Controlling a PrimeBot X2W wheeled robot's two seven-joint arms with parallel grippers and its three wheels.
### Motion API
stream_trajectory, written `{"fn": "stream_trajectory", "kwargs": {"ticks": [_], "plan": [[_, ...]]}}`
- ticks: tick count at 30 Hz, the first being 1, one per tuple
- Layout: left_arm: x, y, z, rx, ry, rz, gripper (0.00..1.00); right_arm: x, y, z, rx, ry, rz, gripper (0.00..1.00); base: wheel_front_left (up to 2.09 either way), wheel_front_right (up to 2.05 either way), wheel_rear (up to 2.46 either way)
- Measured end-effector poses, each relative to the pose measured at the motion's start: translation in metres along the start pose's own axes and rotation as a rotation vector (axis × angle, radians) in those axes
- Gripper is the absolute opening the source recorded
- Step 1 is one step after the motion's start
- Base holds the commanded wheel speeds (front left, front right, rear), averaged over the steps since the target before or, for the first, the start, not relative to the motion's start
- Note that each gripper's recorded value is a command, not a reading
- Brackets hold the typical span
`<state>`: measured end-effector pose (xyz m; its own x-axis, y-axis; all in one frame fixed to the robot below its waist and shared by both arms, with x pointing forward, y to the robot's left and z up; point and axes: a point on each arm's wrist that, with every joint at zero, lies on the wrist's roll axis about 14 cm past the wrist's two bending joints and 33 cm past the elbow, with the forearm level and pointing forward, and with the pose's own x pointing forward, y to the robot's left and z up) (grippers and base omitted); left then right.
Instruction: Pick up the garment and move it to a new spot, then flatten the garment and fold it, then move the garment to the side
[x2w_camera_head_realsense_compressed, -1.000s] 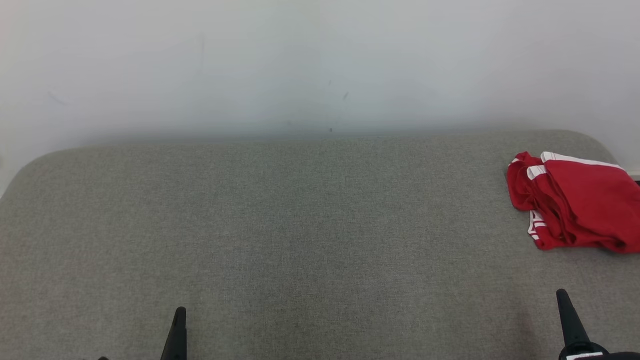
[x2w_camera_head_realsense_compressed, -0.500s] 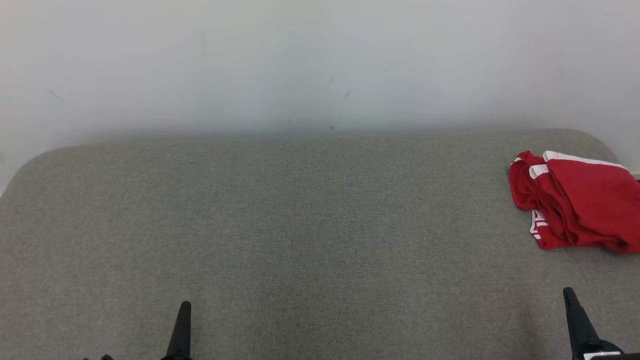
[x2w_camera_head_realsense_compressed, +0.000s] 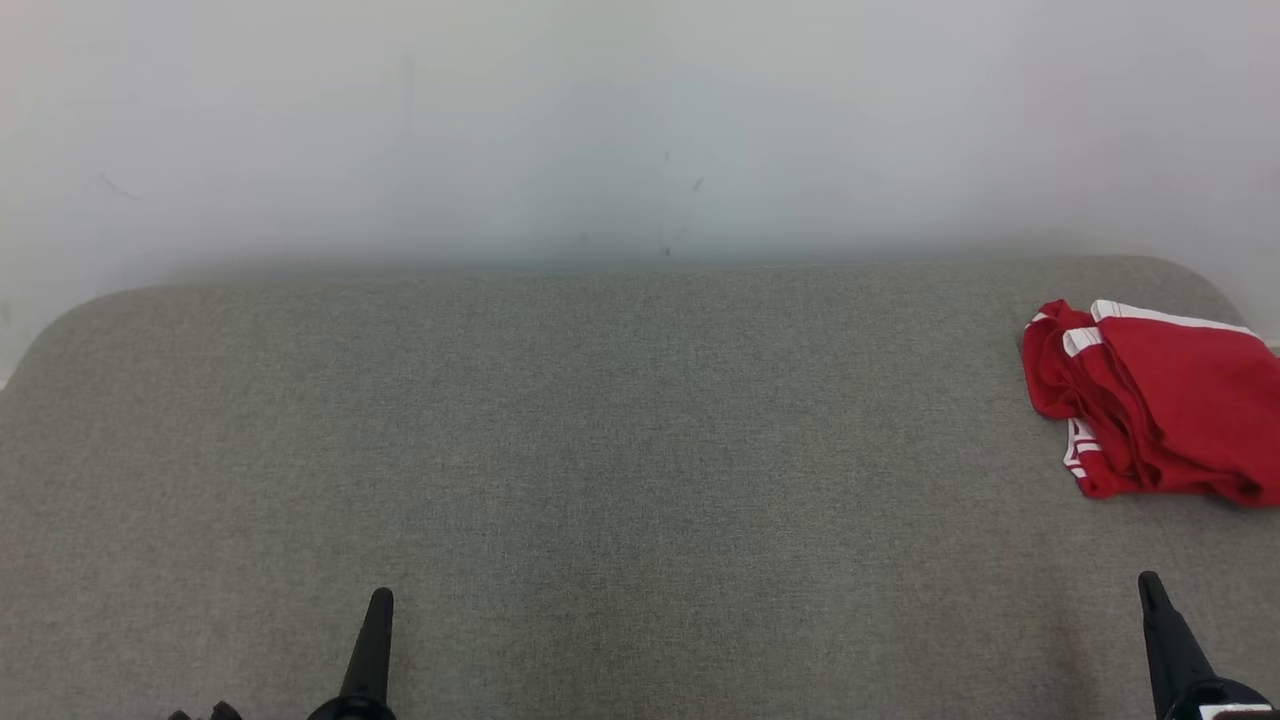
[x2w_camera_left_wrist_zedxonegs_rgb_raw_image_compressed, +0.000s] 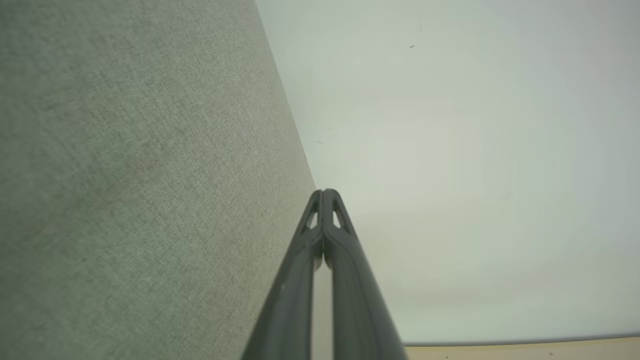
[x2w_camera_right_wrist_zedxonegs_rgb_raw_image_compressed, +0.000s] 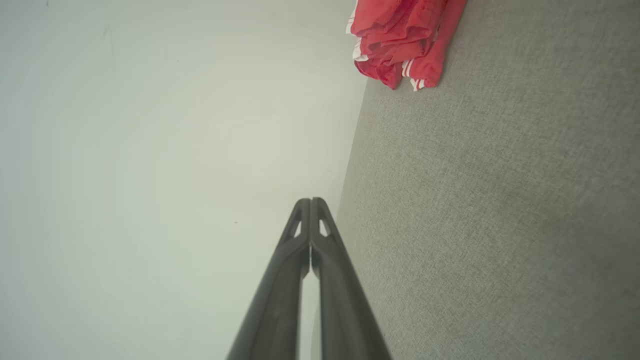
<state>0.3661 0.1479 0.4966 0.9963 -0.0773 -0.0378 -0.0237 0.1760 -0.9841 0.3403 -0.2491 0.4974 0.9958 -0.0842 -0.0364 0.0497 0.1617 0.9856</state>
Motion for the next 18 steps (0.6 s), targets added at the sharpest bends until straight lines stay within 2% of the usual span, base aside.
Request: {"fn": "stream_trajectory", "kwargs": {"ticks": [18], "plan": [[0.0020,-0.0030,-0.0023,-0.136,0.001,-0.018,0.00,0.0008,0.0040,0.0053,0.129,0.003,0.027,0.00,0.00,0.00,0.00]]}}
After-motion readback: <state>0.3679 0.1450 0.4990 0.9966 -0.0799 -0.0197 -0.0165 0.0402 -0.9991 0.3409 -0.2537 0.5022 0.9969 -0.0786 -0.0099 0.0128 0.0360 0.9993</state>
